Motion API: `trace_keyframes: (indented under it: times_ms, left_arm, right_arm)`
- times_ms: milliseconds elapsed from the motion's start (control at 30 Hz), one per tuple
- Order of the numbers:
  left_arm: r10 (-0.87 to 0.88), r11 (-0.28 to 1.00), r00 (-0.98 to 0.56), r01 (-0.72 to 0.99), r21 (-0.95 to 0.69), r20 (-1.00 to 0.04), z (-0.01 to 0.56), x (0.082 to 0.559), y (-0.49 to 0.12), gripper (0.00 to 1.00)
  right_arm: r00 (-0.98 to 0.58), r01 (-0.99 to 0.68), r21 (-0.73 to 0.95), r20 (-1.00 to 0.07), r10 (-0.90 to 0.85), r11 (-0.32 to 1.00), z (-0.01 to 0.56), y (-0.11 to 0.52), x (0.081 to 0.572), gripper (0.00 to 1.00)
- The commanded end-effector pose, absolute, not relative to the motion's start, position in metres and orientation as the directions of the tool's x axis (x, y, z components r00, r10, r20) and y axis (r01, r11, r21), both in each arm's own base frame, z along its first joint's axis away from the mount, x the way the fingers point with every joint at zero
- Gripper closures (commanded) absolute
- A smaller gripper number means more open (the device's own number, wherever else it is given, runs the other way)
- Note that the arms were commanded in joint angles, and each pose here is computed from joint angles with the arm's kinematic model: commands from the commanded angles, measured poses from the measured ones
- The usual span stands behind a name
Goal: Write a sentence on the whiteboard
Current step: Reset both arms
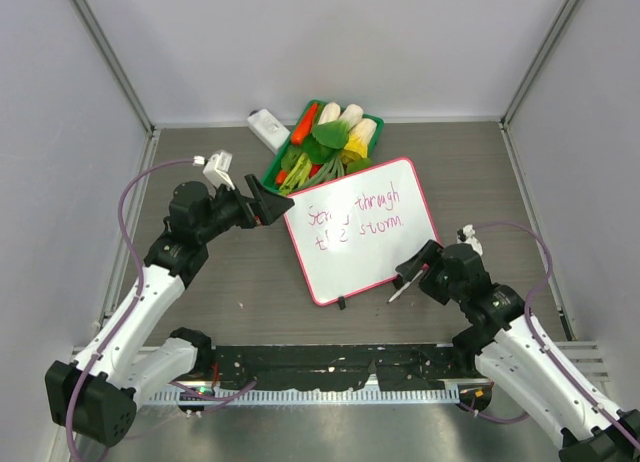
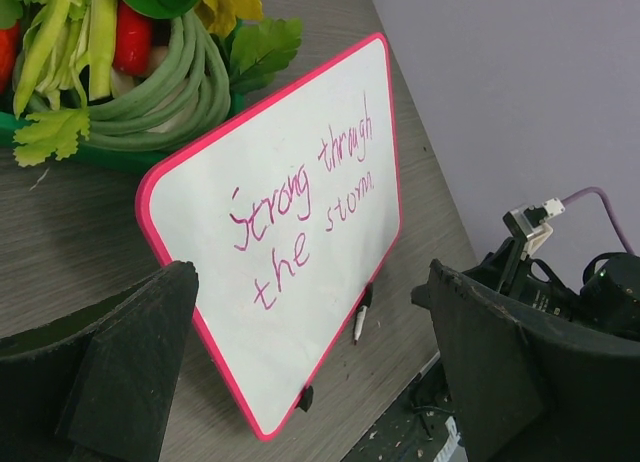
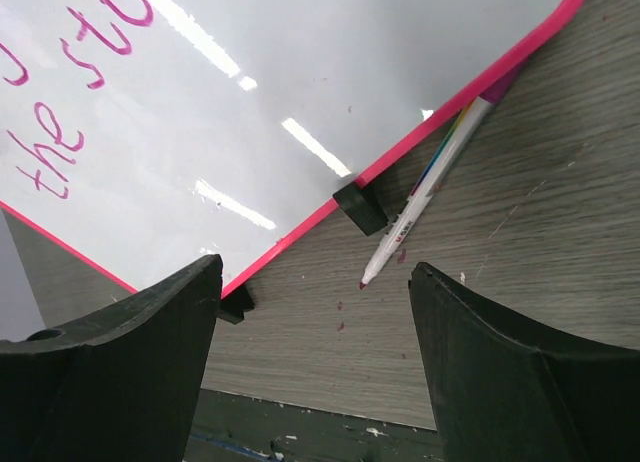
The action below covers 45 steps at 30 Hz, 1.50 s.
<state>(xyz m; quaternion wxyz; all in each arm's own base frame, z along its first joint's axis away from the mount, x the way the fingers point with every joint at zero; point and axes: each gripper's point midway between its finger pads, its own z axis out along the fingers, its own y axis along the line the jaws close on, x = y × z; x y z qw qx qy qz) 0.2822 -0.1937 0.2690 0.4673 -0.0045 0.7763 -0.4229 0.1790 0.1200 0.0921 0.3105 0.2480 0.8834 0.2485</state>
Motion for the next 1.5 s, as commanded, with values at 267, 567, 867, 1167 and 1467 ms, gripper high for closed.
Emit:
trace_keyframes:
  times_ms: [267,567,867,1167,1467]
  left_arm:
    - [-0.401,0.736,-0.546,0.286,-0.613,-0.736,0.265,0.292,-0.173,0.0]
    - [-0.363,0.859,-0.592,0.087,-0.505,-0.72,0.23,0.296,-0.141,0.0]
    - [-0.343,0.897,-0.651,-0.015,-0.441,-0.677,0.193,0.297,-0.129,0.0]
    - [-0.354,0.91,-0.61,-0.05,-0.411,-0.709,0.19,0.298,-0.116,0.0]
    - [-0.32,0.932,-0.523,-0.025,-0.36,-0.79,0.19,0.306,-0.105,0.0]
  right_arm:
    - [-0.596,0.148,0.523,-0.631,0.497,0.84,0.162,0.114,0.224,0.2]
    - [-0.573,0.067,0.441,-0.717,0.397,0.895,0.188,0.122,0.259,0.01]
    - [-0.456,0.029,0.422,-0.801,0.387,0.906,0.242,0.123,0.291,0.0]
    - [-0.281,0.08,0.383,-0.877,0.39,0.92,0.292,0.101,0.312,0.01]
    - [-0.108,0.049,0.3,-0.947,0.303,0.953,0.297,0.088,0.327,0.01]
